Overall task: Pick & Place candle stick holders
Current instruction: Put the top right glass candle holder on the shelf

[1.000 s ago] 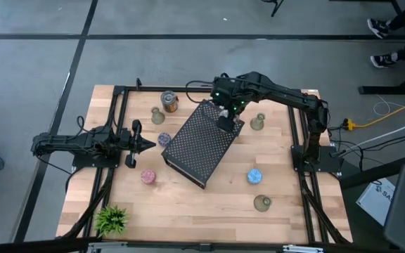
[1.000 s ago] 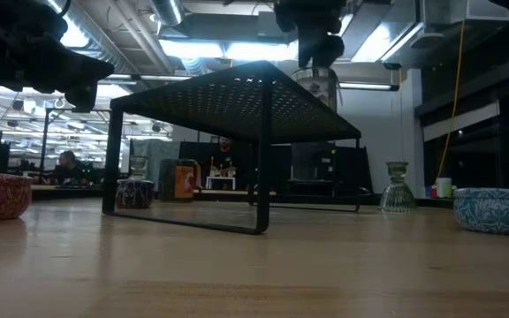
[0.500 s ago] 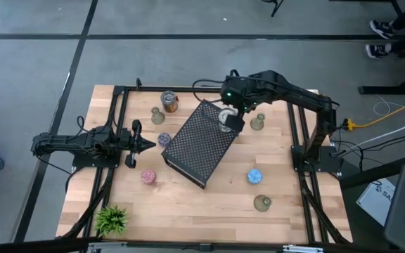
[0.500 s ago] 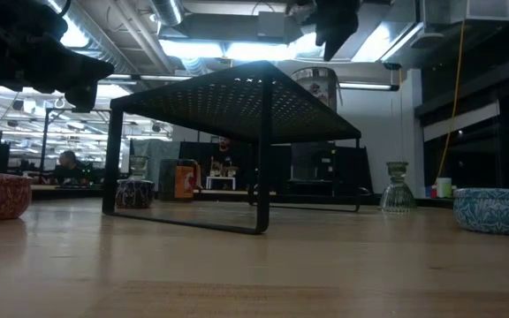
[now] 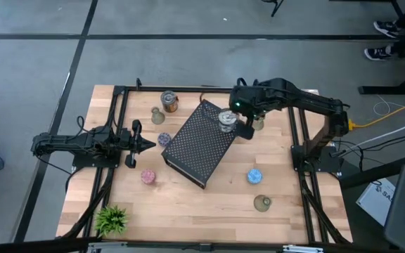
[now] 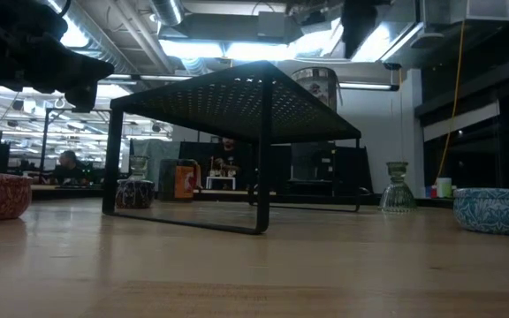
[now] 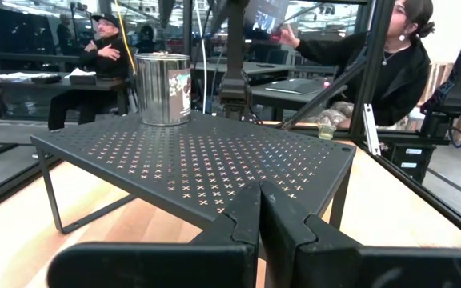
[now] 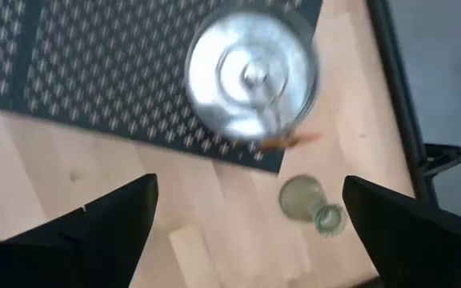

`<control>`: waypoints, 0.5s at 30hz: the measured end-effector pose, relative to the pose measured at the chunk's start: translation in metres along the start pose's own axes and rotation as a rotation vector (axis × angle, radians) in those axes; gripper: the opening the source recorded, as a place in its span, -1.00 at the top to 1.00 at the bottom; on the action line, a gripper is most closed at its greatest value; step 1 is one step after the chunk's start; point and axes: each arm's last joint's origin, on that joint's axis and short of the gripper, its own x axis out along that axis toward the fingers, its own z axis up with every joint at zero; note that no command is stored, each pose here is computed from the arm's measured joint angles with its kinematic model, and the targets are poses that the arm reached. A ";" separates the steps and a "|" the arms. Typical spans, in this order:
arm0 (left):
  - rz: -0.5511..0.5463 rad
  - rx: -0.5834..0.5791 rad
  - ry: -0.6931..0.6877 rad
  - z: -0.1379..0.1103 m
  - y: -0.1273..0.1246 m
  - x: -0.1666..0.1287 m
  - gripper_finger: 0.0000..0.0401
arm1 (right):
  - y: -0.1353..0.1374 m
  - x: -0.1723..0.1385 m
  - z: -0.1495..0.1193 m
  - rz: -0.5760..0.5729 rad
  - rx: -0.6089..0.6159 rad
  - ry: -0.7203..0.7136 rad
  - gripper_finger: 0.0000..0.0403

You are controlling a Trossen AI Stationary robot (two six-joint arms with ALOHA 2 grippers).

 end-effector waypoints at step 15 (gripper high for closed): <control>0.000 0.000 -0.001 0.000 0.000 0.000 0.99 | 0.016 0.020 -0.073 0.026 -0.020 0.107 -0.98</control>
